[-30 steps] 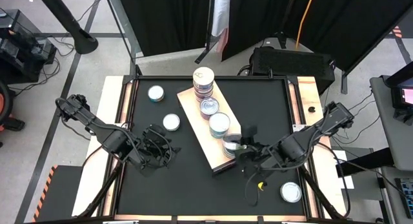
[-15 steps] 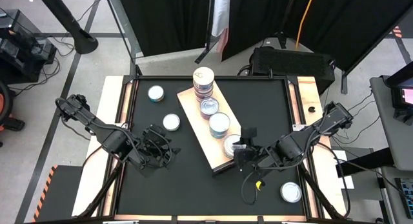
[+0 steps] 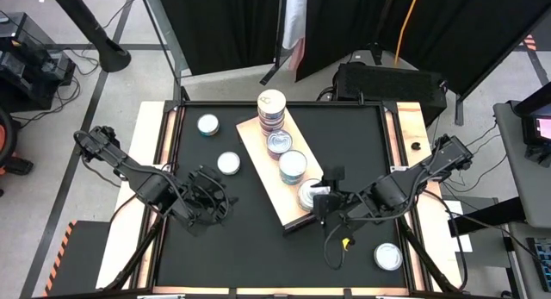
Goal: Stack canned seafood by type on shelf
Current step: Stack the green tuna can on top of the stacked green tuna can on the shelf
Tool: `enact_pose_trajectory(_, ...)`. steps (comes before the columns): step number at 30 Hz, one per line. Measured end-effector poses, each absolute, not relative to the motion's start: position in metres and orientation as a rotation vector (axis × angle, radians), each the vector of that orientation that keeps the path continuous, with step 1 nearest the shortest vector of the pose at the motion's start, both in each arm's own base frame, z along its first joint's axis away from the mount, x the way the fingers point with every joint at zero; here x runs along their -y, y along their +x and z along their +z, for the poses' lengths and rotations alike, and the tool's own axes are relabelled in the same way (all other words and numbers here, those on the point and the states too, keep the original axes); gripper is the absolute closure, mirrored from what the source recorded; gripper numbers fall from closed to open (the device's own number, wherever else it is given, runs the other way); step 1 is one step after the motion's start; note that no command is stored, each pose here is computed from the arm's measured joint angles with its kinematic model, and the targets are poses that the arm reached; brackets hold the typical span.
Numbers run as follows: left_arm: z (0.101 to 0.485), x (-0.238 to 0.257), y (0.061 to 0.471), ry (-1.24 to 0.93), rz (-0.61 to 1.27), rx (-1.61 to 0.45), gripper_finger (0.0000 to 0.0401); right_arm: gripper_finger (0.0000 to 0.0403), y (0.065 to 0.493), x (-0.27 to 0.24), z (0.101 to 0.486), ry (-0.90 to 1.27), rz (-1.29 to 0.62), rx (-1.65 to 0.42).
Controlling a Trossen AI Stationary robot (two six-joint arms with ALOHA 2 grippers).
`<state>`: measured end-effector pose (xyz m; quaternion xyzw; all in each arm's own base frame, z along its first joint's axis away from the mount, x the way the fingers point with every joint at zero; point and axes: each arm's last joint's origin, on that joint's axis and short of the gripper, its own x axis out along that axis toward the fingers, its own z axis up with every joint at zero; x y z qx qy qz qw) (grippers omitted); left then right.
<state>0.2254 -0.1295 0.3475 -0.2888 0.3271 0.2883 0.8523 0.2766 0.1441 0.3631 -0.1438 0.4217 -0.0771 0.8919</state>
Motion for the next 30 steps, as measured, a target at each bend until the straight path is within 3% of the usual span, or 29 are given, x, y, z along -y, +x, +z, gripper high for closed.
enact_pose_trajectory(12, 0.369, 0.108, 0.200, -0.658, 0.599, -0.659, 0.0114, 0.0090, 0.251, -0.157, 0.373, -0.218, -0.246, -0.910)
enact_pose_trajectory(30, 0.377, 0.074, 0.196, -0.579, 0.689, -0.648, 0.0114, 0.0090, 0.268, -0.140, 0.369, -0.339, -0.280, -0.903)
